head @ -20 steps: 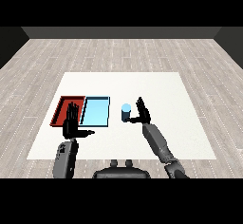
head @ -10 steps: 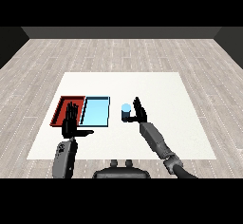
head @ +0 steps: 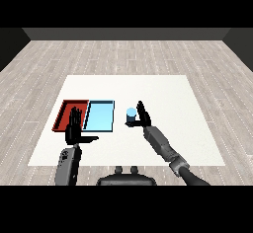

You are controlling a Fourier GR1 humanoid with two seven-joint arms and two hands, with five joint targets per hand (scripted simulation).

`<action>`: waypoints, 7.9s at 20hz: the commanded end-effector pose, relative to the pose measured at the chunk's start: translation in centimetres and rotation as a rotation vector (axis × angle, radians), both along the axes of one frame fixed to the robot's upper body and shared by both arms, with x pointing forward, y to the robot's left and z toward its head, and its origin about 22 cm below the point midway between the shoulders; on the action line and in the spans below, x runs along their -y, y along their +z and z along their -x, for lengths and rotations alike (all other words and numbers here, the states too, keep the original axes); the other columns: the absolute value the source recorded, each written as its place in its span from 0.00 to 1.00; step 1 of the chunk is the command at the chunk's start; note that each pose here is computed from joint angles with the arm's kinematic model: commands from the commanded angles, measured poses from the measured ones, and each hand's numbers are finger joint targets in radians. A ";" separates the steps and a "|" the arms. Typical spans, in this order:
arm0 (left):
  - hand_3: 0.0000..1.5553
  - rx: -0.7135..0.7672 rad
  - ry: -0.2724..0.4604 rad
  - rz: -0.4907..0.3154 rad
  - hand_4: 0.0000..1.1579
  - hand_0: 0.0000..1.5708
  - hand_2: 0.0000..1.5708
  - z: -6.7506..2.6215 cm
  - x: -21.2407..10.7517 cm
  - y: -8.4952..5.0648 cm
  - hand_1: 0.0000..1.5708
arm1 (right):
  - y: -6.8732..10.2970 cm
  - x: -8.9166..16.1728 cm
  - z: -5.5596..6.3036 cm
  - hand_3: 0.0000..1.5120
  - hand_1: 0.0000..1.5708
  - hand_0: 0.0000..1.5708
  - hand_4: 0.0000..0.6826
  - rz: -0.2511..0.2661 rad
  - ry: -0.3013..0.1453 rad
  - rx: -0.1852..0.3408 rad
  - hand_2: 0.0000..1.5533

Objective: Pick the blue can and put it in the blue box

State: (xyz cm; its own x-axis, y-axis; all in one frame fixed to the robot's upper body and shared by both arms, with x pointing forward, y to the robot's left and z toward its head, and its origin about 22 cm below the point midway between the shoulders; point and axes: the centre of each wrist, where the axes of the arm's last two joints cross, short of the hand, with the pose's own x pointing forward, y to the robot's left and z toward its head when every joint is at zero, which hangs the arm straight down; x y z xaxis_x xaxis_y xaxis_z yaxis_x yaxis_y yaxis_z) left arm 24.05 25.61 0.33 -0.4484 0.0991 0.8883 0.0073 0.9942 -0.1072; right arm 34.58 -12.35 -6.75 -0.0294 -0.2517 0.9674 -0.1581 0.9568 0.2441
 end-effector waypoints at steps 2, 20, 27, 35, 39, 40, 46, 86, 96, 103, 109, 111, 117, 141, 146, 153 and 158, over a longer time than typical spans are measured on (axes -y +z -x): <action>0.00 0.012 0.005 0.003 0.00 0.00 0.00 0.32 -1.0 1.1 0.00 | -0.8 0.0 -0.1 0.00 0.00 0.00 0.00 0.001 0.001 -0.009 0.00; 0.00 0.027 0.001 0.009 0.00 0.00 0.00 1.51 -0.5 -0.8 0.00 | 2.1 -2.1 -2.4 0.96 0.97 0.97 0.85 0.118 -0.050 -0.058 0.96; 0.00 0.012 0.002 0.019 0.00 0.00 0.00 -1.64 -0.1 0.9 0.00 | 2.5 -3.2 -1.9 0.95 0.99 0.99 1.00 0.185 -0.060 -0.078 0.96; 0.00 -0.017 -0.047 -0.012 0.00 0.00 0.00 0.87 0.2 -0.1 0.00 | 4.4 -3.0 -3.2 0.93 0.95 0.95 0.95 0.206 -0.040 0.053 0.94; 0.00 -0.040 -0.052 -0.071 0.00 0.00 0.00 -0.43 3.1 -1.9 0.00 | 6.1 -5.1 -3.1 0.93 0.94 0.94 0.94 0.171 -0.039 0.096 0.94; 0.00 -0.067 -0.099 -0.037 0.00 0.00 0.00 -1.62 3.9 -0.8 0.00 | 5.4 -3.1 -2.9 0.94 0.94 0.94 0.95 0.187 -0.035 0.107 0.94; 0.00 -0.114 -0.166 -0.028 0.00 0.00 0.00 -1.46 7.3 -2.2 0.00 | 9.4 -4.6 -4.1 0.93 0.92 0.92 0.97 0.162 0.014 0.287 0.92; 0.00 -0.288 -0.278 -0.076 0.00 0.00 0.00 -6.03 16.7 -2.0 0.00 | 10.1 -2.6 2.3 0.93 0.89 0.89 0.99 0.125 0.129 0.344 0.93; 0.00 -0.273 -0.288 -0.096 0.00 0.00 0.00 -5.12 16.3 -4.0 0.00 | 10.9 -5.7 2.5 0.92 0.90 0.90 0.95 0.142 0.146 0.353 0.92; 0.00 -0.251 -0.336 -0.045 0.00 0.00 0.00 -6.41 17.2 -3.9 0.00 | 11.0 -5.2 2.8 0.92 0.89 0.89 0.90 0.193 0.179 0.360 0.93; 0.00 -0.213 -0.196 -0.290 0.52 0.08 0.29 -6.52 18.8 -2.3 0.08 | 12.1 -7.6 3.6 0.92 0.89 0.89 0.89 0.182 0.243 0.374 0.93; 0.26 -0.236 -0.169 -0.308 0.24 0.29 0.36 -6.00 18.0 -2.3 0.29 | 11.2 -7.7 4.4 0.92 0.92 0.92 0.87 0.177 0.247 0.372 0.94; 0.00 -0.140 -0.162 -0.540 0.27 0.00 0.10 -7.92 19.2 -2.1 0.00 | 11.6 -8.5 4.2 0.92 0.93 0.93 0.87 0.181 0.232 0.384 0.94; 0.93 -0.302 -0.136 -0.147 0.95 1.00 0.97 -6.41 17.1 -3.9 1.00 | 11.6 -7.4 4.4 0.00 0.00 0.00 0.00 0.075 0.233 0.299 0.00; 0.93 -0.286 -0.106 -0.144 0.97 1.00 0.97 -5.63 17.1 -2.9 1.00 | 13.6 -7.3 3.7 0.00 0.00 0.00 0.00 0.080 0.253 0.322 0.00; 0.97 -0.270 -0.119 -0.181 0.98 1.00 1.00 -7.29 17.1 -3.9 1.00 | 11.2 -6.9 5.5 0.00 0.00 0.00 0.00 0.045 0.200 0.290 0.00; 0.97 -0.284 -0.095 -0.222 0.98 1.00 1.00 -6.69 17.0 -3.5 1.00 | 14.0 -3.5 5.3 0.00 0.00 0.00 0.00 0.026 0.214 0.310 0.00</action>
